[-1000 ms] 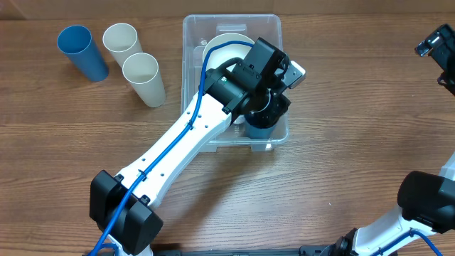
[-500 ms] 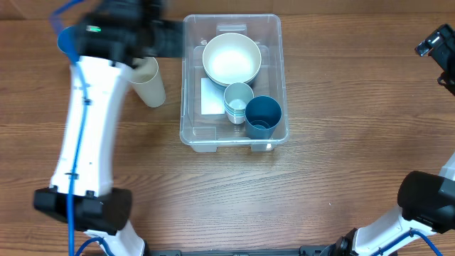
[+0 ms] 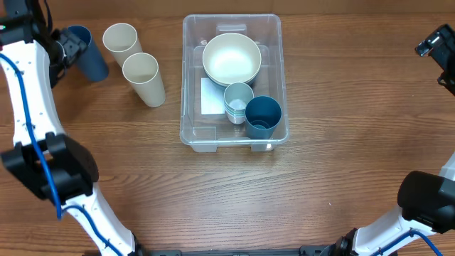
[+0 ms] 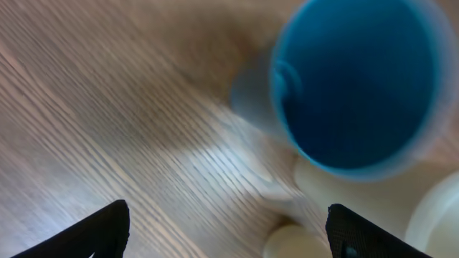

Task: Pack container
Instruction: 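Move the left gripper to the back blue tumbler and grasp it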

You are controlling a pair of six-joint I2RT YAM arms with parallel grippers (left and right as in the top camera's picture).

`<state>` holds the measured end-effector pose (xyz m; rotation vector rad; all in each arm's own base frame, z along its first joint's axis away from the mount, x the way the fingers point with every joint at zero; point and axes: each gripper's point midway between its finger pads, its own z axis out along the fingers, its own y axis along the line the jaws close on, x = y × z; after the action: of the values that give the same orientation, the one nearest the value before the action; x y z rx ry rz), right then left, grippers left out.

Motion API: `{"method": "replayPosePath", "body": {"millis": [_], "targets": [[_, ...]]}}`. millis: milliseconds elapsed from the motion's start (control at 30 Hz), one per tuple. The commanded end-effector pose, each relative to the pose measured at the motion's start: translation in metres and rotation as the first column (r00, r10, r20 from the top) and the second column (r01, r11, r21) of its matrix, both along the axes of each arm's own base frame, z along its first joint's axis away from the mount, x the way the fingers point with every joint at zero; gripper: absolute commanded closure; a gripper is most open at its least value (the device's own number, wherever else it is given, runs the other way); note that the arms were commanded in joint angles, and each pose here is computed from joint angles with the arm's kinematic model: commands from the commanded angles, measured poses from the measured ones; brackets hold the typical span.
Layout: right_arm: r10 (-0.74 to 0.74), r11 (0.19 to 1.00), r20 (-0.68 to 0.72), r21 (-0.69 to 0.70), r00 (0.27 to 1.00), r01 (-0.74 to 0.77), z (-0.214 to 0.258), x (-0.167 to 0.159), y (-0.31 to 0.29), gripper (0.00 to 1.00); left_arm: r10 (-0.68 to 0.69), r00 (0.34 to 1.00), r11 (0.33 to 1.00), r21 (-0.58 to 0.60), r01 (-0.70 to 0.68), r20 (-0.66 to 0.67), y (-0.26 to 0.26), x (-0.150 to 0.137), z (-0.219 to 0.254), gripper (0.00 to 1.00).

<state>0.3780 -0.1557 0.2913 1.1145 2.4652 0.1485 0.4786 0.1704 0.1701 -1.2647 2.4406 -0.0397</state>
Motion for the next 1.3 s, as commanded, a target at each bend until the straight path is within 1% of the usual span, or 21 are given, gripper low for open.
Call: {"method": "replayPosePath", "body": {"millis": [0, 67, 167, 300, 333, 433, 600, 700, 833, 867, 967, 1000, 1100, 1167, 1267], "targets": [[-0.005, 1.000, 0.038, -0.013, 0.999, 0.005, 0.013, 0.000, 0.001, 0.00, 0.041, 0.999, 0.998, -0.046, -0.042, -0.024, 0.005, 0.013, -0.035, 0.14], [-0.005, 1.000, 0.038, -0.012, 0.999, 0.005, 0.012, 0.001, 0.001, 0.00, 0.036, 0.999, 0.997, -0.060, -0.037, -0.029, 0.006, 0.021, -0.054, 0.14], [-0.005, 1.000, 0.038, -0.012, 0.999, 0.005, 0.013, 0.000, 0.001, 0.00, -0.002, 1.000, 0.993, -0.119, 0.002, 0.005, -0.005, 0.032, -0.059, 0.15], [-0.005, 1.000, 0.038, -0.013, 0.999, 0.005, 0.013, 0.000, 0.001, 0.00, -0.051, 0.998, 0.986, -0.155, 0.054, 0.023, -0.014, 0.034, -0.058, 0.18], [-0.005, 1.000, 0.038, -0.013, 0.999, 0.005, 0.013, 0.000, 0.001, 0.00, -0.074, 0.997, 0.981, -0.178, 0.079, 0.035, -0.019, 0.036, -0.057, 0.19], [-0.005, 1.000, 0.038, -0.013, 0.999, 0.005, 0.013, 0.000, 0.001, 0.00, -0.090, 0.995, 0.970, -0.223, 0.098, 0.045, -0.028, 0.036, -0.056, 0.20], [-0.005, 1.000, 0.038, -0.012, 0.999, 0.005, 0.013, 0.000, 0.001, 0.00, -0.134, 0.990, 0.965, -0.223, 0.141, 0.050, -0.032, 0.034, -0.052, 0.20], [-0.005, 1.000, 0.038, -0.012, 0.999, 0.005, 0.012, 0.001, 0.001, 0.00, -0.150, 0.984, 0.967, -0.191, 0.167, 0.100, -0.032, 0.034, -0.025, 0.20], [-0.005, 1.000, 0.038, -0.013, 0.999, 0.005, 0.013, 0.000, 0.001, 0.00, -0.170, 0.963, 0.974, -0.114, 0.196, 0.209, -0.034, 0.026, 0.039, 0.19], [-0.005, 1.000, 0.038, -0.012, 0.999, 0.005, 0.012, 0.001, 0.001, 0.00, -0.172, 0.960, 0.974, -0.107, 0.199, 0.219, -0.034, 0.025, 0.046, 0.19], [-0.005, 1.000, 0.038, -0.013, 0.999, 0.005, 0.013, 0.000, 0.001, 0.00, -0.192, 0.940, 0.976, -0.047, 0.213, 0.281, -0.035, 0.016, 0.084, 0.17], [-0.005, 1.000, 0.038, -0.012, 0.999, 0.005, 0.013, 0.000, 0.001, 0.00, -0.183, 0.943, 0.980, -0.023, 0.197, 0.279, -0.031, 0.014, 0.088, 0.16], [-0.005, 1.000, 0.038, -0.012, 0.999, 0.005, 0.012, 0.001, 0.001, 0.00, -0.157, 0.958, 0.987, 0.017, 0.158, 0.242, -0.020, 0.012, 0.081, 0.15], [-0.005, 1.000, 0.038, -0.013, 0.999, 0.005, 0.013, 0.000, 0.001, 0.00, -0.135, 0.963, 0.991, 0.032, 0.131, 0.233, -0.013, 0.015, 0.075, 0.14], [-0.005, 1.000, 0.038, -0.012, 0.999, 0.005, 0.012, 0.001, 0.001, 0.00, -0.134, 0.957, 0.991, 0.043, 0.127, 0.258, -0.009, 0.025, 0.073, 0.13]]}}
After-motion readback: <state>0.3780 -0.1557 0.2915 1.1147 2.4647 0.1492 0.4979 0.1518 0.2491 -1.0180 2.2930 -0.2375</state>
